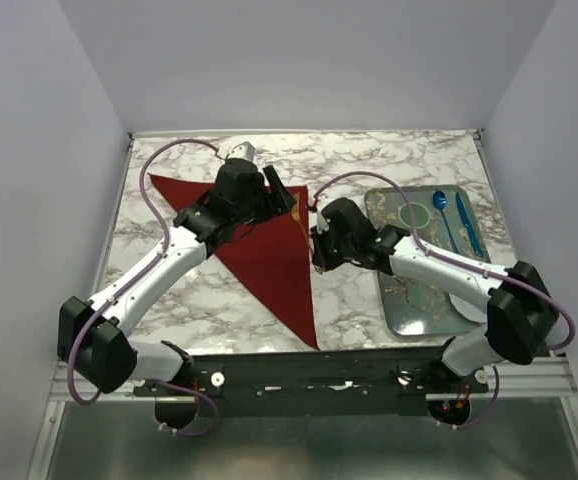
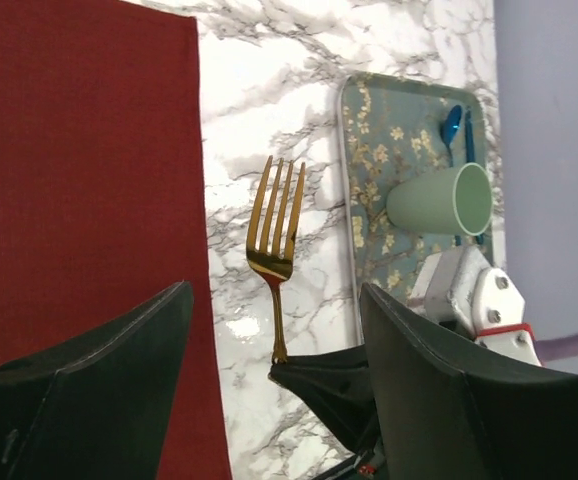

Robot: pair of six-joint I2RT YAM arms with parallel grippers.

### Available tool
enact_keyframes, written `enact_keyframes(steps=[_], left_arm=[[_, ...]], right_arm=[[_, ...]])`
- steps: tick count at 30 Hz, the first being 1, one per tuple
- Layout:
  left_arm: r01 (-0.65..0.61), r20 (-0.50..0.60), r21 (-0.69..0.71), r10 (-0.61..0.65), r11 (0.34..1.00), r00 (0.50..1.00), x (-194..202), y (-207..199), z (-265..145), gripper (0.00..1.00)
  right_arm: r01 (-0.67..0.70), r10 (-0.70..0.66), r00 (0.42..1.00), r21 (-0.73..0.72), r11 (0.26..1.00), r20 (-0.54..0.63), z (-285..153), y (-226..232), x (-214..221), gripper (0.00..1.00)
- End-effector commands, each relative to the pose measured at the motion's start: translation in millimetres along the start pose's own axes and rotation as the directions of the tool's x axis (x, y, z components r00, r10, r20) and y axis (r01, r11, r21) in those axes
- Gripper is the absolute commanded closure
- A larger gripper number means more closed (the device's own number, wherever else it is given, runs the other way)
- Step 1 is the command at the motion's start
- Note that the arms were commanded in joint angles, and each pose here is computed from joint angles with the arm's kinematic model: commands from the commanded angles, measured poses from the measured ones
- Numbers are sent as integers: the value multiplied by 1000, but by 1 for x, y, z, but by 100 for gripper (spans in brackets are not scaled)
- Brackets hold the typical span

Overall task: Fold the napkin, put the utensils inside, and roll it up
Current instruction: Pass the utensil from the right arm to the left

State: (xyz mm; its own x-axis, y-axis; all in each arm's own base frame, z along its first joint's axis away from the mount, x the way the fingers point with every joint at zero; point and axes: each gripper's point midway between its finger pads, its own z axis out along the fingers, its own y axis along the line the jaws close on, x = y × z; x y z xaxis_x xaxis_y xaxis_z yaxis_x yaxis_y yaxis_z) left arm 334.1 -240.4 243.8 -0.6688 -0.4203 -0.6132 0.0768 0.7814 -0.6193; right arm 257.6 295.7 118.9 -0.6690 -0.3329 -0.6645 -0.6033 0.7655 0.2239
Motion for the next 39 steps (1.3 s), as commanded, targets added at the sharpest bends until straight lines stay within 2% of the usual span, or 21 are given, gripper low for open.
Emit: enact_keyframes(steps=[1,6,10,12,13,15,16,18,19,20,22,23,26,28,29,30,31,32,33,34,39], left_arm=[[-18,7,-167,19,986,1000,17,24,7,25],[-77,-44,-166,71,983,997,30,11,26,29],[-138,-54,-202,130,970,990,35,9,32,37],[-159,-51,-233,152,959,987,35,15,34,46],[-158,-52,-233,150,959,987,36,15,35,55],[-159,-58,-228,149,961,987,39,17,38,63],[-166,-60,-214,157,963,986,40,14,40,72],[-179,-51,-203,172,963,984,37,12,41,82],[-199,-49,-196,193,960,980,35,11,40,95],[-212,-36,-186,209,959,977,31,8,37,100],[-231,-13,-163,232,959,973,24,4,34,100],[-266,-9,-141,268,954,963,23,3,30,100],[-300,2,-74,301,951,954,18,4,20,100],[-293,16,-64,295,954,955,11,10,13,100],[-289,-13,-34,289,957,957,20,16,11,100],[-279,8,26,279,960,960,17,9,0,100],[-247,44,63,245,967,969,7,9,-4,100],[-211,11,92,211,973,977,20,16,-6,100],[-186,37,120,182,975,983,15,13,-17,100],[-131,52,137,125,982,991,11,12,-21,100],[-15,76,193,0,981,997,18,17,-40,100]], right_arm=[[40,-47,998,138,990,44,-7,-5,-13,99],[65,-71,997,134,989,41,-8,2,-14,99],[64,-75,996,187,980,50,-13,0,-16,99],[64,-76,996,202,977,50,-15,-2,-17,99],[72,-84,995,205,976,50,-15,0,-17,99],[93,-104,994,211,973,44,-15,4,-18,99],[109,-121,992,216,970,42,-15,8,-20,99],[112,-120,992,220,969,23,-14,10,-17,99],[97,-103,994,204,974,23,-14,13,-17,99],[92,-97,995,195,976,15,-15,15,-15,93],[77,-78,997,132,988,4,-17,26,-12,76],[71,-73,997,102,992,12,-21,30,-13,59],[62,-62,998,-12,998,12,-30,44,-13,36],[6,0,999,-131,991,44,-47,49,-23,32],[-6,22,996,-180,984,86,-52,52,-34,30],[-19,42,994,-219,976,102,-57,51,-34,30],[-26,60,992,-276,961,115,-60,53,-39,29],[-7,56,986,-301,954,155,-60,56,-48,29],[6,51,984,-320,947,170,-62,61,-56,29],[8,46,989,-361,933,140,-57,68,-53,30],[5,83,979,-424,906,187,-48,84,-78,39]])
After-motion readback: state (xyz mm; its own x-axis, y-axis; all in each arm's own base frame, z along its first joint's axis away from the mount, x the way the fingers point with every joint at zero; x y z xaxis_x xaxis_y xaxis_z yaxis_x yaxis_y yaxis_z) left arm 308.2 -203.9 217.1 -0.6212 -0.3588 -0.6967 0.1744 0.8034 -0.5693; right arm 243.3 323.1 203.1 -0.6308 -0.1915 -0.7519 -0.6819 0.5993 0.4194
